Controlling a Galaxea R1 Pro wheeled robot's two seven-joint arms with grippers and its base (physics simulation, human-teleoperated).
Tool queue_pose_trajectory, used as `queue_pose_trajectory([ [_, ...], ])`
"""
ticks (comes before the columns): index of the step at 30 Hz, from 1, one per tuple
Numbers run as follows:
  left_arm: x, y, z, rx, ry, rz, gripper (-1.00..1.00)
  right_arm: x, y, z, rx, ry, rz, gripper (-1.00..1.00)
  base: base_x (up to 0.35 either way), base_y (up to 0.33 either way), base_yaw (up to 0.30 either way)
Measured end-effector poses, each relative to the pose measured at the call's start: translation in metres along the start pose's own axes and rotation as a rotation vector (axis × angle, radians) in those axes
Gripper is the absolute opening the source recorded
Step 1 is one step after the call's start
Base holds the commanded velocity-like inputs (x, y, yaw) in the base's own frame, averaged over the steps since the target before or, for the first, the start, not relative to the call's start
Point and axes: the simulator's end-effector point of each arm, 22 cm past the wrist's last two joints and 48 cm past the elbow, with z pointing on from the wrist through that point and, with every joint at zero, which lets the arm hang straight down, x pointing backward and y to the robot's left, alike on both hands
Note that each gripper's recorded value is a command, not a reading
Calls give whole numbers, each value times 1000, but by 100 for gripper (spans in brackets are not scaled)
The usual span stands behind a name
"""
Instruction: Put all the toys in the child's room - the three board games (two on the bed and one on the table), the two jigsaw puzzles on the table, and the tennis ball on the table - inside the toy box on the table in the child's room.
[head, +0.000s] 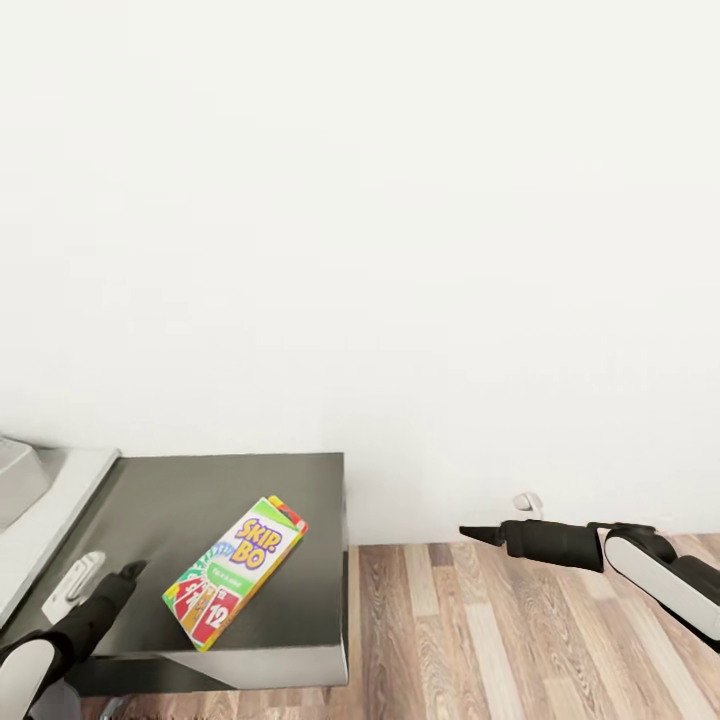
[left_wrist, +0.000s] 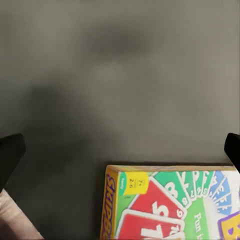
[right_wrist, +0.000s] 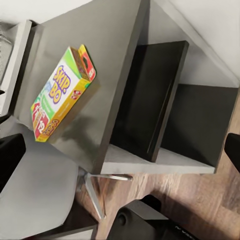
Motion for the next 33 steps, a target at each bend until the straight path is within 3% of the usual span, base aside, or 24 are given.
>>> queue_pose_trajectory([
  [13,0,-3,-1,5,-1,4,100,0,-1,0,2,0,1,100,0,0,83],
  [21,13,-13,2,19,26,24,100,0,-1,0,3,0,2,100,0,0,17],
  [33,48,-60,8,91,106,98,100,0,-3,0,6,-1,5,100,0,0,4],
])
